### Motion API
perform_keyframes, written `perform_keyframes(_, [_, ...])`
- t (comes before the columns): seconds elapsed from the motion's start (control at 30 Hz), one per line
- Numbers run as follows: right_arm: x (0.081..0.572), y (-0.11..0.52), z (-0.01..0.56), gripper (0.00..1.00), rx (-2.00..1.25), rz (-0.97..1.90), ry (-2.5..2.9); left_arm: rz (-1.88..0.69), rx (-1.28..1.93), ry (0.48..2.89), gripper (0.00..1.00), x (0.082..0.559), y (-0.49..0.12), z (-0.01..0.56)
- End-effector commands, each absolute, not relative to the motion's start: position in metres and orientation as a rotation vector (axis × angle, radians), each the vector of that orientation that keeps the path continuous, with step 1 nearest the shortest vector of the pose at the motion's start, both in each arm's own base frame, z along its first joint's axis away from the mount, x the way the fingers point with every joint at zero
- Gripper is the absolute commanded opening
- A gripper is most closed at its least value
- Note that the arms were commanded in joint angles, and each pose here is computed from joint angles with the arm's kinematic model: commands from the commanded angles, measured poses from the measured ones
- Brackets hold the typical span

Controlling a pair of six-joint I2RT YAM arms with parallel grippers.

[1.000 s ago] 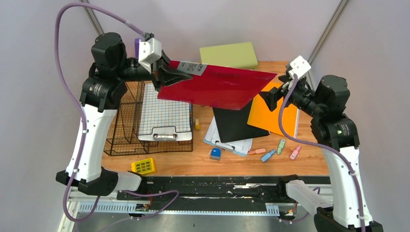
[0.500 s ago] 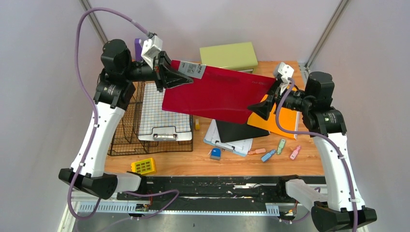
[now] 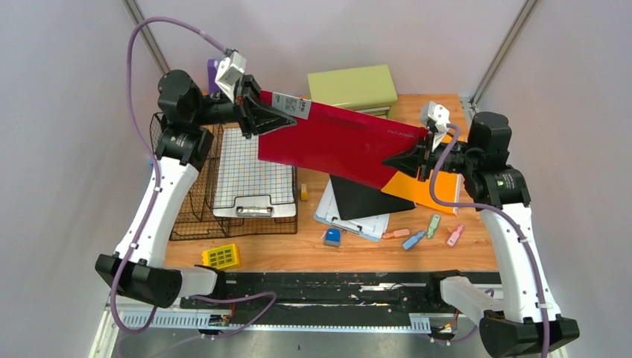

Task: Organize the desk
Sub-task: Place the folder in the storage box.

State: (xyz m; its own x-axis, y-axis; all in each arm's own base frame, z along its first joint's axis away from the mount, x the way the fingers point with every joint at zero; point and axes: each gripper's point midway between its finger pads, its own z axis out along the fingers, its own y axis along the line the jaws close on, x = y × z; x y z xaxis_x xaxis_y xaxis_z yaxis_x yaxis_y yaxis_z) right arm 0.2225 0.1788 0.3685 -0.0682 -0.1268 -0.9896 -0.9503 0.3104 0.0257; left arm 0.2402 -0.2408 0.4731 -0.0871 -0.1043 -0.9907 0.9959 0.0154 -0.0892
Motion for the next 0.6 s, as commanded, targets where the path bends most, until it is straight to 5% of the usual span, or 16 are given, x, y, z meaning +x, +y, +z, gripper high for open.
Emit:
perform_keyframes(0.0, [0.232, 0.167, 0.402, 0.00, -1.028, 0.729, 1.409, -1.053, 1.136, 1.189, 0.42, 0.240, -0.230, 0.480])
perform_keyframes(0.23, [0.249, 0.140, 0.444, 0.00, -0.943, 0.464, 1.413, -0.782, 1.159, 1.282, 0.98, 0.250, -0.209, 0.470])
perform_keyframes(0.57, [0.256, 0.085, 0.445, 0.00, -0.958, 0.057, 1.558, -0.482, 1.187, 1.247, 1.00, 0.259, -0.193, 0.506])
